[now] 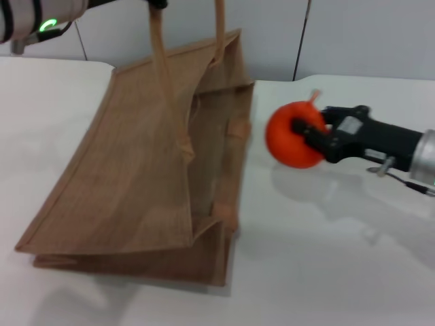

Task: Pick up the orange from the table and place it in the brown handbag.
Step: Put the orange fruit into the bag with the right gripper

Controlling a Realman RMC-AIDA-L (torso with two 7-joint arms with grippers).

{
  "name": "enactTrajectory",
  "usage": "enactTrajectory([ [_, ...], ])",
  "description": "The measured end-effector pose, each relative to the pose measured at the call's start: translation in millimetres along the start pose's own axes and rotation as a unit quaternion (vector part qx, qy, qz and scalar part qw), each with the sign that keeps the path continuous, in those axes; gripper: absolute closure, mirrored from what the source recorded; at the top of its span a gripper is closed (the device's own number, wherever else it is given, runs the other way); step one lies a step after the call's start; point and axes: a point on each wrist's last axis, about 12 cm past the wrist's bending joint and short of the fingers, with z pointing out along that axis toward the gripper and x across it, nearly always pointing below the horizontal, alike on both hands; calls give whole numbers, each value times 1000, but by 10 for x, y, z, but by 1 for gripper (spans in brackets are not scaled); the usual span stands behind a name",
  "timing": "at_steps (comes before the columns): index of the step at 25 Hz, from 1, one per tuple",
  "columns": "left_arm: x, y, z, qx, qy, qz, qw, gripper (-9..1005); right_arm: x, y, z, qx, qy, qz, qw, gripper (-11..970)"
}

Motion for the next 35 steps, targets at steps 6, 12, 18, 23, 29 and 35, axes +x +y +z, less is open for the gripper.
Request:
enactTrajectory([
  [6, -127, -42, 56, 12, -18, 7, 1000, 867, -110, 93, 218, -41, 13, -26, 999, 699],
  [12, -215, -149, 98, 28, -33, 16, 999, 867, -186, 130, 377, -56, 28, -55, 997, 746],
  [18, -220, -206, 112, 35, -35, 18, 999, 867, -140, 191, 522, -56, 52, -64, 995, 818],
  [23, -215, -206, 111, 34, -34, 19, 999, 867, -141, 191, 534, -56, 48, -70, 995, 838],
  [29, -216, -204, 104, 34, -35, 20, 999, 867, -161, 171, 537, -49, 38, -55, 997, 844],
  [35, -212, -202, 103, 32, -34, 21, 999, 867, -173, 168, 549, -50, 37, -53, 997, 664],
])
